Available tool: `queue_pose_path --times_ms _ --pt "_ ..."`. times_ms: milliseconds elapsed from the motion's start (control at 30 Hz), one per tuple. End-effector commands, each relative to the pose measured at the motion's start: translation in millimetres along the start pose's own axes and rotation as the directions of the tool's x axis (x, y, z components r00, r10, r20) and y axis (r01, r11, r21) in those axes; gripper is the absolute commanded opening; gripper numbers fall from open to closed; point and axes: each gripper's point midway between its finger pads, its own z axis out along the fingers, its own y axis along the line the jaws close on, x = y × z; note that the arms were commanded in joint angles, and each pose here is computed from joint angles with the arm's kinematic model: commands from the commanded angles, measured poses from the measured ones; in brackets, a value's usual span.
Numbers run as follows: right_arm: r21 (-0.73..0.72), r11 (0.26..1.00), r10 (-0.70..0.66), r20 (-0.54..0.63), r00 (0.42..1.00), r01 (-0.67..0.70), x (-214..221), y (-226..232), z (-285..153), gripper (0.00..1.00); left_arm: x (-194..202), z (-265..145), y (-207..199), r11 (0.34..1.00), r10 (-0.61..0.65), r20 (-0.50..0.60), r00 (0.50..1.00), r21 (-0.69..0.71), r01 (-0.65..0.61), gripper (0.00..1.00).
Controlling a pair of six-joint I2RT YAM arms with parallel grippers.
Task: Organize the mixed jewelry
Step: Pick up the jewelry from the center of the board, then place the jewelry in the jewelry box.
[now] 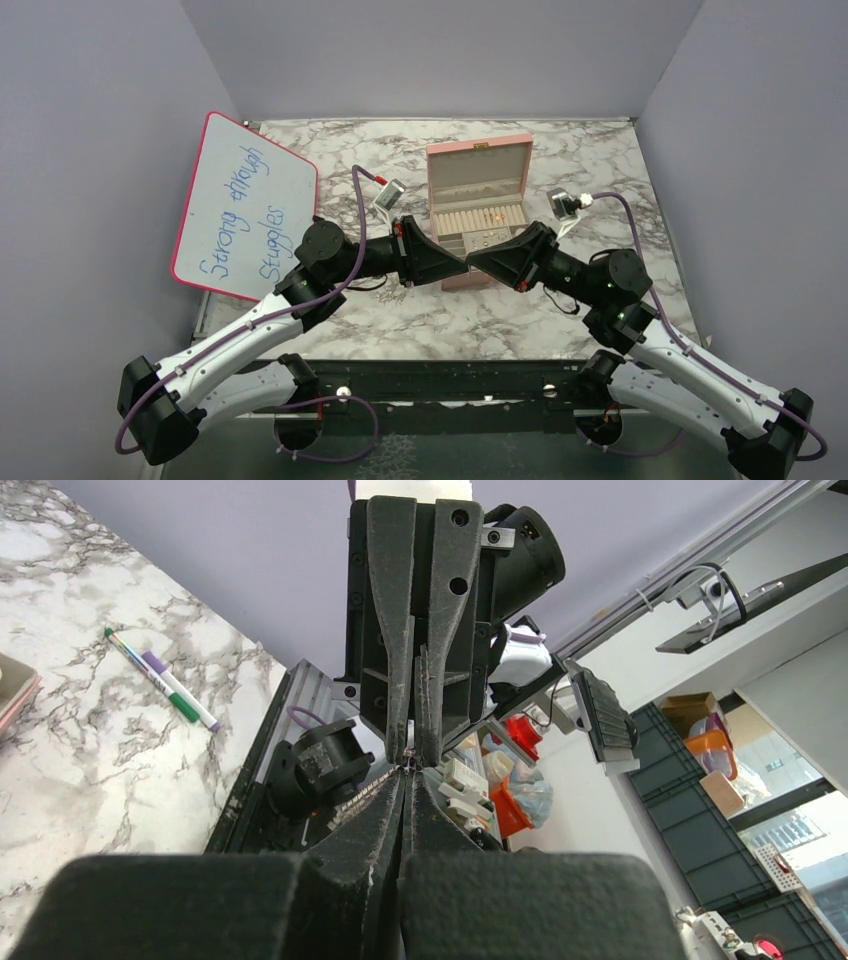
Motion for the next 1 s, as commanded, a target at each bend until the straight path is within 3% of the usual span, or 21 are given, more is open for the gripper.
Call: queue_pose_path --times_ms 0,100,233,367,500,700,967 --pt "-0.012 0.999 -0.032 0.047 0.998 0.033 -15 12 -1 0.01 -6 -2 -16 0.999 0.031 0.007 0.999 0.041 -0.031 0.0" --pt "0.015 0.999 -0.042 0.059 0.997 0.041 -17 7 -3 0.01 -6 -3 -14 0.999 0.035 0.018 0.999 0.032 -0.035 0.03" --pt "0.083 0.994 -0.071 0.079 0.994 0.065 -20 -4 -7 0.01 -7 -7 -6 0.999 0.044 0.045 0.998 -0.019 -0.043 0.44" --pt "0.18 0.98 -0.103 0.1 0.99 0.084 -22 -24 -14 0.01 -10 -14 10 0.99 0.078 0.067 0.995 -0.122 -0.069 0.64" --pt "0.326 0.939 -0.145 0.094 0.985 0.107 -18 -58 -25 0.01 -16 -26 40 0.95 0.123 0.101 0.987 -0.299 -0.088 0.69" --pt "0.546 0.818 -0.234 0.026 0.972 0.182 -4 -122 -44 0.01 -21 -57 93 0.815 0.21 0.113 0.971 -0.569 -0.11 0.74" --pt "0.722 0.642 -0.314 -0.061 0.948 0.259 11 -194 -62 0.01 -22 -65 139 0.705 0.271 0.096 0.958 -0.697 -0.129 0.78"
